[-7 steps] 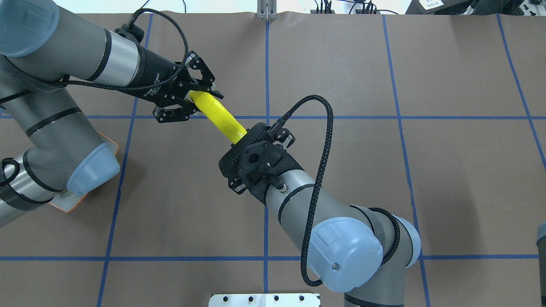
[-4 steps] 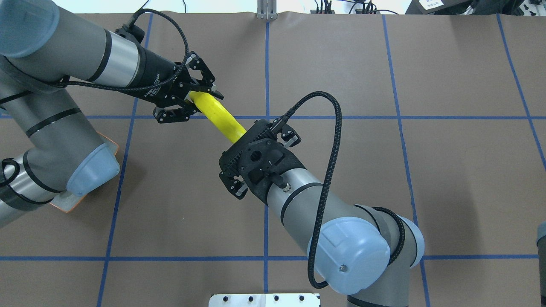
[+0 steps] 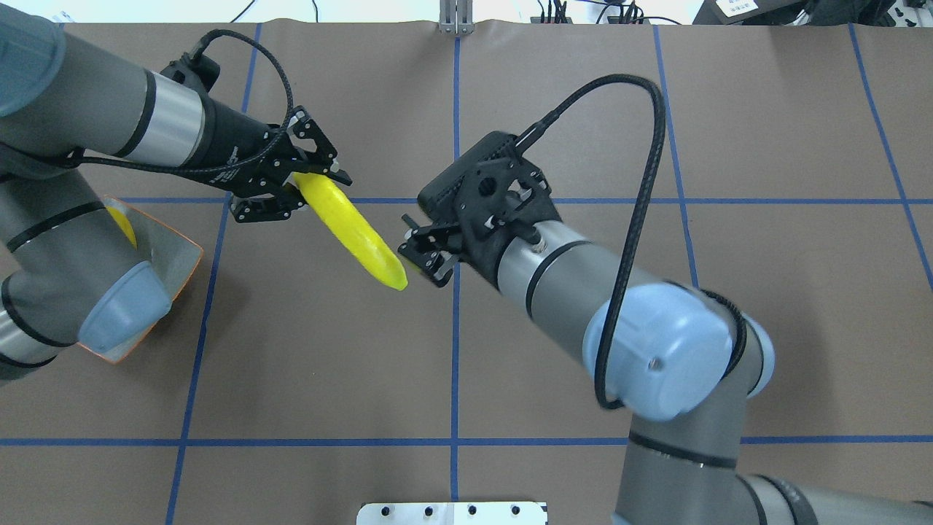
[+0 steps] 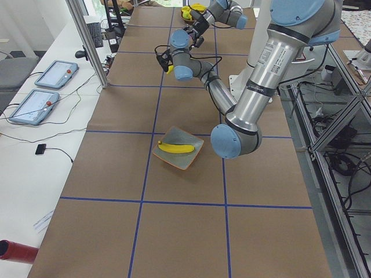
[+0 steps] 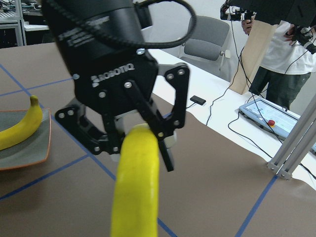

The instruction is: Transfer all bananas from basket to plate

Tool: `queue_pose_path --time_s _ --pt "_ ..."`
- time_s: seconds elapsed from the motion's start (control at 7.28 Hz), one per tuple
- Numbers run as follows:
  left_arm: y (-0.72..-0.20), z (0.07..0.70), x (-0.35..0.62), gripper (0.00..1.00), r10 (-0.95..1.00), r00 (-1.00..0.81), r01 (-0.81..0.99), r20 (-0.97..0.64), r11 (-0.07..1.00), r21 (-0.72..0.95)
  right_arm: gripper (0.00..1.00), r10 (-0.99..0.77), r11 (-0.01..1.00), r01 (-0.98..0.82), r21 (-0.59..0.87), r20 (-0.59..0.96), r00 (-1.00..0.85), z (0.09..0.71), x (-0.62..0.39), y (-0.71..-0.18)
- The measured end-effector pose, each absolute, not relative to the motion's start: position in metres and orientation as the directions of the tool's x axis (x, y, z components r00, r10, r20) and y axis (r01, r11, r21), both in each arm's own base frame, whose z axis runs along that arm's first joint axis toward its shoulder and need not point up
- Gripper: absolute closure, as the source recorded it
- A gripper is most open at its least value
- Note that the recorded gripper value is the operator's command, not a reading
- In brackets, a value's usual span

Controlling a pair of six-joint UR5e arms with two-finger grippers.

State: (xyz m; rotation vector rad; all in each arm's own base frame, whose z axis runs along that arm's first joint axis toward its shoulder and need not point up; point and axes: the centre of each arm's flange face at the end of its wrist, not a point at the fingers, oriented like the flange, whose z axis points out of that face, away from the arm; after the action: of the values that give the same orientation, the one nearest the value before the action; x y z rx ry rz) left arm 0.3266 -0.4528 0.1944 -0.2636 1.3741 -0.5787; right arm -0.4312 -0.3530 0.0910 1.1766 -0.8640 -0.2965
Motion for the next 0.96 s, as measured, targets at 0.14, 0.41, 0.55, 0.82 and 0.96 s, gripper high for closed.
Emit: queue_pose_path --time_s 0.14,0.41,0.55,0.82,0.96 --pt "-0.440 0.207 0.312 1.00 -0.497 0.098 0.236 -0.862 0.853 -0.465 0.00 -0.596 0.447 -0.196 0.873 0.454 0.662 0.105 -0.409 -0.386" --pt "-0.436 0.224 0.278 1.00 -0.431 0.101 0.277 -0.897 0.878 -0.391 0.00 -0.549 0.582 -0.114 0.805 0.492 0.675 0.141 -0.340 -0.459" --pt "-0.438 0.238 0.265 1.00 -0.381 0.108 0.311 -0.918 0.890 -0.333 0.00 -0.526 0.648 -0.081 0.758 0.521 0.672 0.160 -0.304 -0.489" --pt "-0.435 0.273 0.245 1.00 -0.270 0.122 0.374 -0.955 0.904 -0.208 0.00 -0.511 0.702 -0.014 0.712 0.517 0.687 0.201 -0.245 -0.533" --pt "-0.432 0.291 0.236 1.00 -0.215 0.137 0.398 -0.967 0.906 -0.145 0.00 -0.523 0.705 0.030 0.709 0.491 0.697 0.224 -0.215 -0.550"
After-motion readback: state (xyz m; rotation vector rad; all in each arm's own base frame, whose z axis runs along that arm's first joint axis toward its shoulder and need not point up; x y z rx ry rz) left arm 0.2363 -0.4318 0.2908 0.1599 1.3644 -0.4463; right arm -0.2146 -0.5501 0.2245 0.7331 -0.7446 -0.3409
